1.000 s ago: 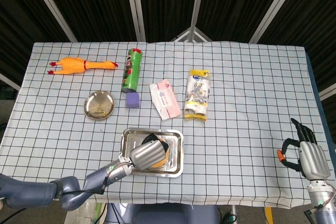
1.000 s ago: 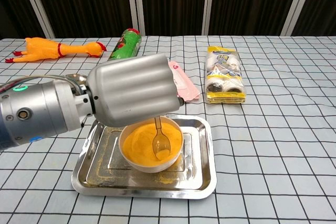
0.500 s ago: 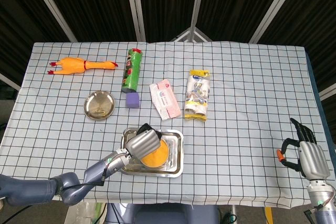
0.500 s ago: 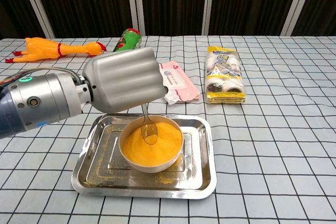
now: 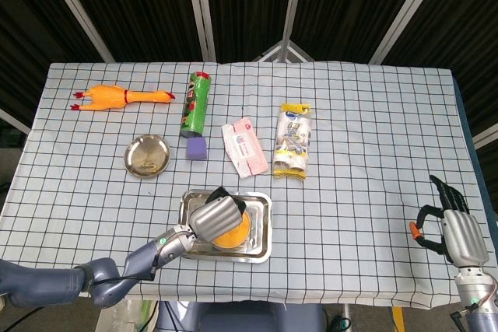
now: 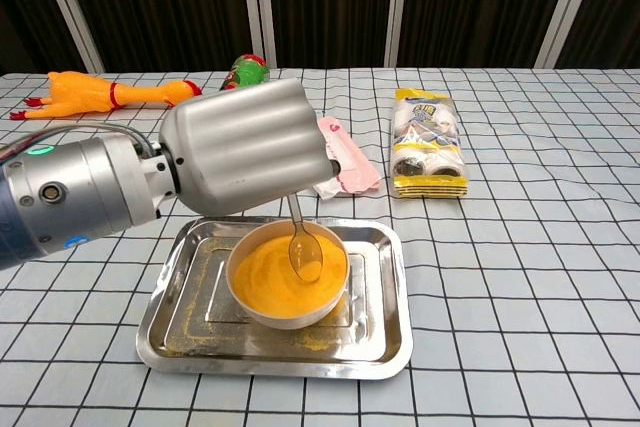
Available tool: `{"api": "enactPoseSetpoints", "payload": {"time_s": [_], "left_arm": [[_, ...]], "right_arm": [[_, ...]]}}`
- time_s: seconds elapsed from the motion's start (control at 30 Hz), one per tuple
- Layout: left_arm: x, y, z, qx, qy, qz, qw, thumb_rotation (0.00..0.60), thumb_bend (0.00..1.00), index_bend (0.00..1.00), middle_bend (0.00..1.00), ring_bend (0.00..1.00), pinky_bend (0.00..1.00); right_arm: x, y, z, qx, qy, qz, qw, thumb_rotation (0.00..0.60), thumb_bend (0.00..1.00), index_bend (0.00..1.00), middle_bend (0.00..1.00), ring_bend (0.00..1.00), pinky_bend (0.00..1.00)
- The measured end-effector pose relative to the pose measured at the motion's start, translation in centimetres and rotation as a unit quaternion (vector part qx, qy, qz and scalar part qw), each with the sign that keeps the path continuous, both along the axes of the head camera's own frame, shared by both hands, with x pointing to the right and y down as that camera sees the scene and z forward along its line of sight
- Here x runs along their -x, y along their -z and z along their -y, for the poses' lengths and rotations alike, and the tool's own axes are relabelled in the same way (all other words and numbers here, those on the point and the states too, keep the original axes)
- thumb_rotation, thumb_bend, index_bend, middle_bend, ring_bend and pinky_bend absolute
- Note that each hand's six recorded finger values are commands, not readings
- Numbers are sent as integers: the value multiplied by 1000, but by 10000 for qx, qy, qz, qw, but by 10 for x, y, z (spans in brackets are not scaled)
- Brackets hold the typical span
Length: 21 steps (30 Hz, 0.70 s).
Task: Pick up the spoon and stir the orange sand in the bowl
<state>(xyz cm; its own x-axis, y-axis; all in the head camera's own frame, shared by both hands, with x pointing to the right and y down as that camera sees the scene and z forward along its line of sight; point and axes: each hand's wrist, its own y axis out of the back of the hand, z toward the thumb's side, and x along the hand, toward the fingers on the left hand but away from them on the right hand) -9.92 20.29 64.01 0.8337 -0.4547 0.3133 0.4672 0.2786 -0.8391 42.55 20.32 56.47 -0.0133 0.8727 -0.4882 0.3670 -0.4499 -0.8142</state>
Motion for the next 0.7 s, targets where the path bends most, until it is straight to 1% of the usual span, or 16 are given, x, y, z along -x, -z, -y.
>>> {"api": "enactPoseSetpoints", "payload": {"time_s": [0.17,0.33,0.5,0.7], "left_arm": [[-5,-3,-6,72,-40,-25,10000,600,793,801,1000,999,1000],[-7,-9,-9,85,-67,57,9999,600,793,801,1000,999,1000],[-6,-14,-5,35,-30,190,9998,600,794,802,1000,999,1000],[1,-16,4,-76,52,344,9994,600,794,803,1000,999,1000]], "right_arm": [[0,0,0,6,-12,7,10000,600,428,0,0,0,0],[-1,-1,0,9,-21,15,10000,600,428,0,0,0,0],[-1,-1,0,30,-40,39,10000,600,427,0,0,0,0],[0,-1,-1,57,-37,58,10000,600,427,0,0,0,0]]}}
